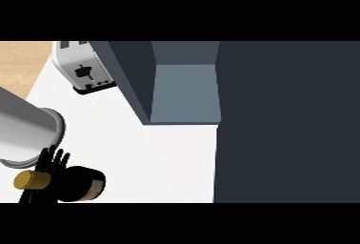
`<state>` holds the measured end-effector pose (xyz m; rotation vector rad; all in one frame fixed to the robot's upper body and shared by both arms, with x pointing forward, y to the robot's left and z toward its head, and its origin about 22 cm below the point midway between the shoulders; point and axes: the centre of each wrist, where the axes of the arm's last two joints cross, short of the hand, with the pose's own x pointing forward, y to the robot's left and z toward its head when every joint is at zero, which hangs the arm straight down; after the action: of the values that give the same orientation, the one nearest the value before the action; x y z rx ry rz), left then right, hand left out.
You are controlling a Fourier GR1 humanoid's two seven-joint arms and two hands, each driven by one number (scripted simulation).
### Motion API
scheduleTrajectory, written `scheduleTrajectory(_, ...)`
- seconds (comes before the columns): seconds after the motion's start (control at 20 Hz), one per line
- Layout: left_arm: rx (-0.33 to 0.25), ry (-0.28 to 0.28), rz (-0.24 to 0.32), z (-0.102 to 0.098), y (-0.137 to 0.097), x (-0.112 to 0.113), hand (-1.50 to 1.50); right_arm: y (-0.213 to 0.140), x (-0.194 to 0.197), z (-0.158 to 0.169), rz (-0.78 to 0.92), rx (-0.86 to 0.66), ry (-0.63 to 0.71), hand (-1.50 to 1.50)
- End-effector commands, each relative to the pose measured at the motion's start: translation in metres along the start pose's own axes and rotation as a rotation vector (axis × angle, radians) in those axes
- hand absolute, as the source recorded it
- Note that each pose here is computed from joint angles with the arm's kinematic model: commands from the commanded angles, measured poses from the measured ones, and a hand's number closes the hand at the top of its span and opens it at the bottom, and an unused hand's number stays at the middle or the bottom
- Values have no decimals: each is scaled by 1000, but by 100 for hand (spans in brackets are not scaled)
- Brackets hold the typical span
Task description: Pick up the wine, place it into the cabinet and close the cabinet
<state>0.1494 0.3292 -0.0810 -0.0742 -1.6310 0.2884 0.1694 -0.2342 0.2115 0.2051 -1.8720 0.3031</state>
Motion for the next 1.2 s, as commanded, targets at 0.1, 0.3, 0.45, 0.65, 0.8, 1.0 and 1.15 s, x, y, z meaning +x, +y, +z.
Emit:
scheduleTrajectory(0.1, -11, -5, 32, -13, 10, -4, -150, 15, 26, 33, -30, 29, -82, -150)
scheduleTrajectory(0.3, -50, -12, 82, -13, 0, -11, 150, 11, 21, 24, -27, 31, -68, -150)
scheduleTrajectory(0.45, -123, 2, 130, -14, -8, -24, 150, 10, 18, 29, -35, 34, -68, -150)
scheduleTrajectory(0.65, -154, -30, 56, 1, -11, -36, 150, 8, 21, 39, -18, 40, -65, -150)
scheduleTrajectory(0.8, -197, -39, -49, -22, -16, -19, 150, 10, 19, 27, -37, 10, -78, -150)
scheduleTrajectory(1.0, -165, -90, -138, -11, -17, -24, 150, 5, 20, 39, -19, 14, -72, -150)
scheduleTrajectory(1.15, -116, -98, -134, -20, -25, -24, 150, -2, 17, 33, -23, 11, -48, -150)
